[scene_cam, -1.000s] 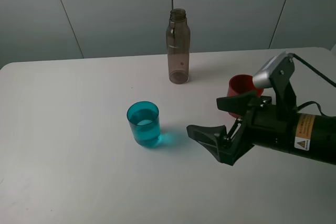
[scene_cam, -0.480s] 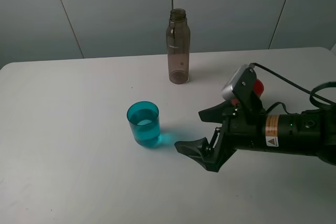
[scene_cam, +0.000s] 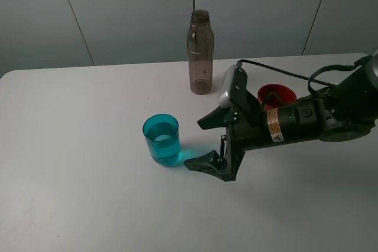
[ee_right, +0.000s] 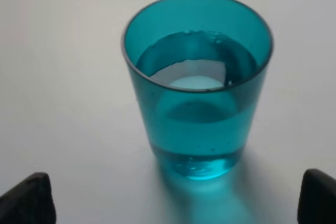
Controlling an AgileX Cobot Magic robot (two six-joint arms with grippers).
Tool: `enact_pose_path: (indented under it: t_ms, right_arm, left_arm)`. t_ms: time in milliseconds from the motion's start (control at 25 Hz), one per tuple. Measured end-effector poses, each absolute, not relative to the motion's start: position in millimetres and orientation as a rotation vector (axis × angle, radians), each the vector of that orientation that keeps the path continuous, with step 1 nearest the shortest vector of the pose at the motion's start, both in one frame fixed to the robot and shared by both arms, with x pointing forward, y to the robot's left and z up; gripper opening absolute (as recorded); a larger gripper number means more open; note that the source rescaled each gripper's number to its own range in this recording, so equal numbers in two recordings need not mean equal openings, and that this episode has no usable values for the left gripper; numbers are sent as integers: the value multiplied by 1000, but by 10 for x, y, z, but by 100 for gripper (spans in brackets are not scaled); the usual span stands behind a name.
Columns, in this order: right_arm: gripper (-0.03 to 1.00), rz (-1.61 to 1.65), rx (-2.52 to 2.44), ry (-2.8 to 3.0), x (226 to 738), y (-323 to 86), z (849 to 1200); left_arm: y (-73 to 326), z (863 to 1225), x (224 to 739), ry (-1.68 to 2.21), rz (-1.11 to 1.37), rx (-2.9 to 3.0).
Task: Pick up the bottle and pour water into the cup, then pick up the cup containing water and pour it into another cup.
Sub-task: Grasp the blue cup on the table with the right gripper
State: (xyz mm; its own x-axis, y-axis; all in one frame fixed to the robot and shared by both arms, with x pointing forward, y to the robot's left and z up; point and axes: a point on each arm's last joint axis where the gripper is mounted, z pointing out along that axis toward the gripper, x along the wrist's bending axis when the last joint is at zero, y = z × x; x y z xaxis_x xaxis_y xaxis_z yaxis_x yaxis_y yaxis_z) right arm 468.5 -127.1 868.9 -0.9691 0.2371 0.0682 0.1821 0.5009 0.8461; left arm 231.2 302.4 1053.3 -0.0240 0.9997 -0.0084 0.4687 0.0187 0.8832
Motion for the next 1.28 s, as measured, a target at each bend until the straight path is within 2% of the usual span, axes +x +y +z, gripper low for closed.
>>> enact_pose_path:
  t_ms: [320,920,1280]
  right_arm:
    - [100,1542,257,2764,4861,-1184,8518]
    - [100,1552,495,2843,5137,-1110,8646]
    - [100,1447,440,2879,5129,-856,8670]
  left_arm:
    - [3024,10533,2312,1583,943,1537]
    - [3024,10533,2312,1583,943,1537]
    - [3024,10533,2312,1583,943,1537]
